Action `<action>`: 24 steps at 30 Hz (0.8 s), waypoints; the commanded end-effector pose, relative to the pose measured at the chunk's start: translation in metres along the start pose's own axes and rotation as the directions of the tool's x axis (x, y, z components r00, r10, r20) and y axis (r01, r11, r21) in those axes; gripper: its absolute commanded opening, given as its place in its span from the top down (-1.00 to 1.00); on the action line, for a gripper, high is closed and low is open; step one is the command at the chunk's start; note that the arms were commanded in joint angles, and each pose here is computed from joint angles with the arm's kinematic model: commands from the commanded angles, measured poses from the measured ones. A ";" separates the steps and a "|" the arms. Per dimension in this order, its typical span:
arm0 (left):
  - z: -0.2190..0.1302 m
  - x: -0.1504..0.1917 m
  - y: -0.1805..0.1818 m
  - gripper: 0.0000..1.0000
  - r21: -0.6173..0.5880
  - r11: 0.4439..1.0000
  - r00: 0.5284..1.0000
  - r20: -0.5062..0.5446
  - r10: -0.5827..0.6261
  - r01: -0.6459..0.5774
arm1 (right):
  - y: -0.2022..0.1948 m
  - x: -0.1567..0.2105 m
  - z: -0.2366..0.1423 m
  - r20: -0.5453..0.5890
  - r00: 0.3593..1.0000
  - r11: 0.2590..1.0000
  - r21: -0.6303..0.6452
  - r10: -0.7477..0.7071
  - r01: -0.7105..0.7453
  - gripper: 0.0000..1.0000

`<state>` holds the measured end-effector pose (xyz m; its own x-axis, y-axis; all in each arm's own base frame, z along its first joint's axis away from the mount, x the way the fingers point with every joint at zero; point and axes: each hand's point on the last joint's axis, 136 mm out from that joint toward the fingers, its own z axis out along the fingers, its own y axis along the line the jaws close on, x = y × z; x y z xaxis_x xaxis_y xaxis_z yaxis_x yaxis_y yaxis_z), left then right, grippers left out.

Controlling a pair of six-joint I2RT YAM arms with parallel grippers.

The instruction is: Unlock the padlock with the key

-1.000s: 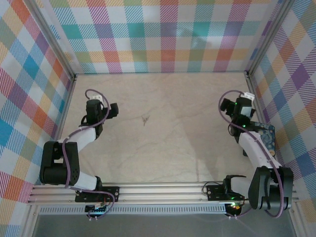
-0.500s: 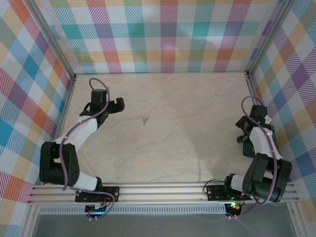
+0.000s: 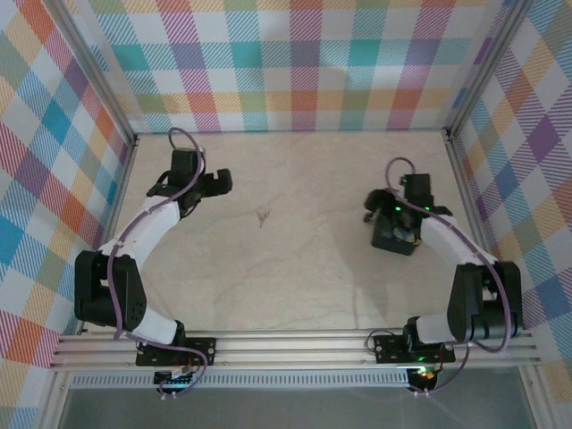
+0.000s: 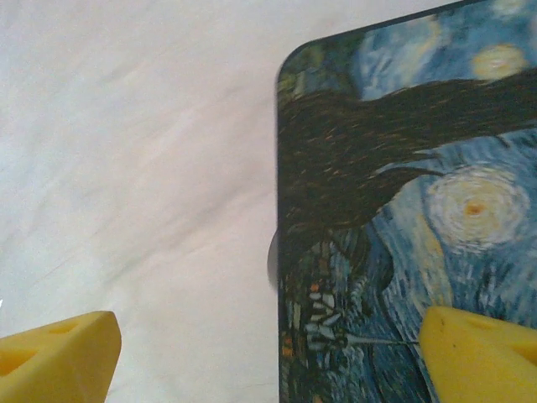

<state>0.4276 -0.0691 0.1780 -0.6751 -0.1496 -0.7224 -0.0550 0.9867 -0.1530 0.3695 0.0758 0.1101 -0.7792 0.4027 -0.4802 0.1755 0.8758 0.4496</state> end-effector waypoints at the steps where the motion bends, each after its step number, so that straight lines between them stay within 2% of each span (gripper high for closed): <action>1: 0.001 0.015 -0.009 -1.00 -0.025 1.000 0.997 -0.073 0.014 -0.015 | 0.048 0.061 0.021 -0.272 0.960 0.987 -0.157 -0.072 0.030 -0.83; 4: 0.001 0.018 -0.015 -1.00 -0.016 1.000 0.996 -0.086 0.011 -0.013 | 0.093 0.060 0.015 -0.283 0.940 0.957 -0.268 -0.192 0.114 -0.82; 7: 0.000 0.023 -0.030 -1.00 0.038 0.999 0.993 -0.114 0.019 -0.015 | 0.108 0.045 -0.004 -0.222 0.951 0.946 -0.288 -0.217 0.149 -0.87; 9: 0.000 0.033 -0.053 -0.97 0.120 0.993 0.987 -0.155 0.038 -0.020 | 0.096 0.034 -0.014 -0.179 0.962 0.961 -0.221 -0.207 0.165 -0.92; 12: 0.000 0.058 -0.099 -0.89 0.239 0.970 0.967 -0.236 0.101 -0.043 | 0.061 0.027 -0.020 -0.173 0.978 0.991 -0.090 -0.118 0.104 -0.92; 17: -0.001 0.096 -0.154 -0.87 0.357 0.933 0.925 -0.338 0.172 -0.043 | 0.011 0.040 -0.019 -0.194 0.981 0.998 0.060 0.030 -0.019 -0.92; 20: -0.008 0.110 -0.185 -0.87 0.433 0.898 0.907 -0.343 0.244 -0.078 | 0.011 0.050 -0.009 -0.210 0.977 1.000 0.021 0.027 -0.024 -0.92; 24: -0.021 0.130 -0.224 -0.87 0.546 0.830 0.874 -0.340 0.348 -0.118 | 0.032 0.043 0.005 -0.186 0.981 0.992 -0.119 -0.060 0.038 -0.83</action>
<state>0.3498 -0.2821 0.1184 -0.8721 0.1774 -0.4560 0.3606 0.8629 -0.3542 0.3276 0.1058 0.0905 -0.8948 0.3317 -0.2989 0.1723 0.8741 0.4541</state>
